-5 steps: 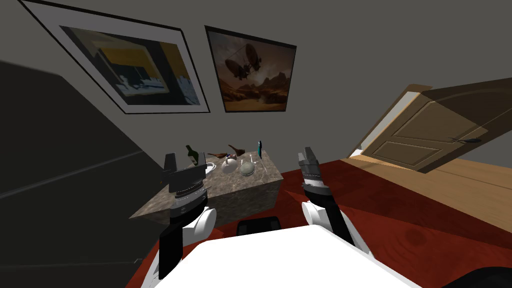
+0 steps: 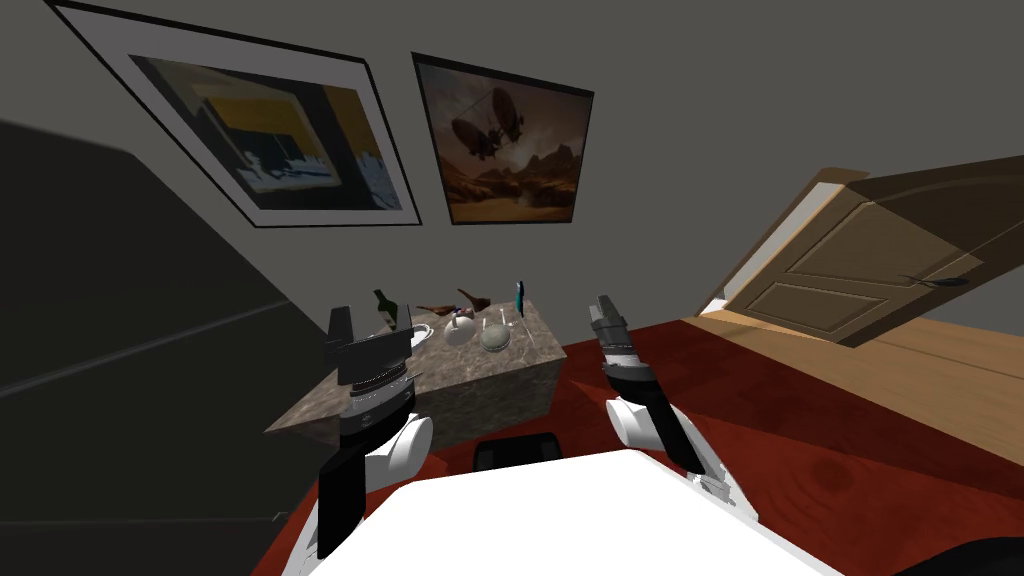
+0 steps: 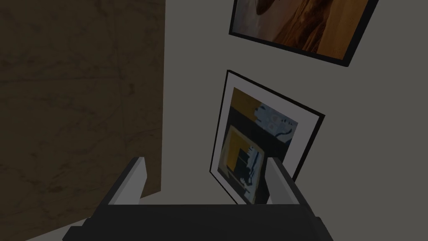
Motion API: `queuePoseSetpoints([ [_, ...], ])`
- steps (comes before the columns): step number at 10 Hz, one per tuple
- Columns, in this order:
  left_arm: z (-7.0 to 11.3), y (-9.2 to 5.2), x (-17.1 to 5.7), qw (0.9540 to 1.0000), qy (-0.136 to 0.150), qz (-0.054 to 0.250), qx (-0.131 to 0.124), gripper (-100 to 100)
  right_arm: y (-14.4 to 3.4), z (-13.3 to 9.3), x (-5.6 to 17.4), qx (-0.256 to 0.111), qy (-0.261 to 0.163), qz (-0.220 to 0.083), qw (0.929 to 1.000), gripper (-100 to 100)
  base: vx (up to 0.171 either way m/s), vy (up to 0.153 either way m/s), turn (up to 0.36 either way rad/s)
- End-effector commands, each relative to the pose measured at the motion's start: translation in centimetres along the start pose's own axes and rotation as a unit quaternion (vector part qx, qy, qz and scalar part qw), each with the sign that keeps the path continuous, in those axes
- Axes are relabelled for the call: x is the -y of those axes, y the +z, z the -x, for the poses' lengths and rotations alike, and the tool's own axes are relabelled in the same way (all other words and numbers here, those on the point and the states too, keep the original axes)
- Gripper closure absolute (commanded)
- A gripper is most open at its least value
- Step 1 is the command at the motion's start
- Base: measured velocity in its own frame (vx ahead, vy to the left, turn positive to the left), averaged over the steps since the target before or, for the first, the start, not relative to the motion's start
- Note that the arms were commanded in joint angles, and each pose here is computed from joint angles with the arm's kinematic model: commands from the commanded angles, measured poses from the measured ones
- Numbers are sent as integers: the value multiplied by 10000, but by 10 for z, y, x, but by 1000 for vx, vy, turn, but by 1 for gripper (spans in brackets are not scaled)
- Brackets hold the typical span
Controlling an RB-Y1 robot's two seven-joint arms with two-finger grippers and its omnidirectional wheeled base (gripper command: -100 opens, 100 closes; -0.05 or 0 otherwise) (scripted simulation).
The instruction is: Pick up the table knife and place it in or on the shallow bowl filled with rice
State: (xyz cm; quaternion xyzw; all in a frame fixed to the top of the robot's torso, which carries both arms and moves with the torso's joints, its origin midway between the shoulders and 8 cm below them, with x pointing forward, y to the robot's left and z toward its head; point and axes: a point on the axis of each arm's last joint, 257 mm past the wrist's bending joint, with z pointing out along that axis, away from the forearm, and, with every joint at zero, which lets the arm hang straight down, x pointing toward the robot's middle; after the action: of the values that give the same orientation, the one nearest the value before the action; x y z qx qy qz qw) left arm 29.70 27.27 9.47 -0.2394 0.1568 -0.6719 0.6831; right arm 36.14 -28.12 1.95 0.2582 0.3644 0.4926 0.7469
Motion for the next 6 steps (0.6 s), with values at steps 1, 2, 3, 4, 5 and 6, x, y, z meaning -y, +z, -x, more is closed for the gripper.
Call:
queuePoseSetpoints([
  [1, 0, 0, 0, 10000, 0, 0, 0, 0, 4, 0, 15, -113, 160, -137, 9997, -100, -24, 4, 12],
  [2, 0, 0, 0, 10000, 0, 0, 0, 0, 8, 0, 25, -152, 286, -238, 9992, -100, -22, 3, 14],
  [3, 0, 0, 0, 10000, 0, 0, 0, 0, 12, 0, 37, -175, 416, -351, 9984, -100, -25, 3, 15],
  [4, 0, 0, 0, 10000, 0, 0, 0, 0, 16, 1, 49, -182, 568, -478, 9971, -100, -31, 3, 15],
  [5, 0, 0, 0, 10000, 0, 0, 0, 0, 16, 1, 49, -180, 599, -478, 9969, -100, -19, 3, 5],
  [6, 0, 0, 0, 10000, 0, 0, 0, 0, 21, 2, 63, -170, 784, -616, 9949, -100, -15, 5, 7],
])
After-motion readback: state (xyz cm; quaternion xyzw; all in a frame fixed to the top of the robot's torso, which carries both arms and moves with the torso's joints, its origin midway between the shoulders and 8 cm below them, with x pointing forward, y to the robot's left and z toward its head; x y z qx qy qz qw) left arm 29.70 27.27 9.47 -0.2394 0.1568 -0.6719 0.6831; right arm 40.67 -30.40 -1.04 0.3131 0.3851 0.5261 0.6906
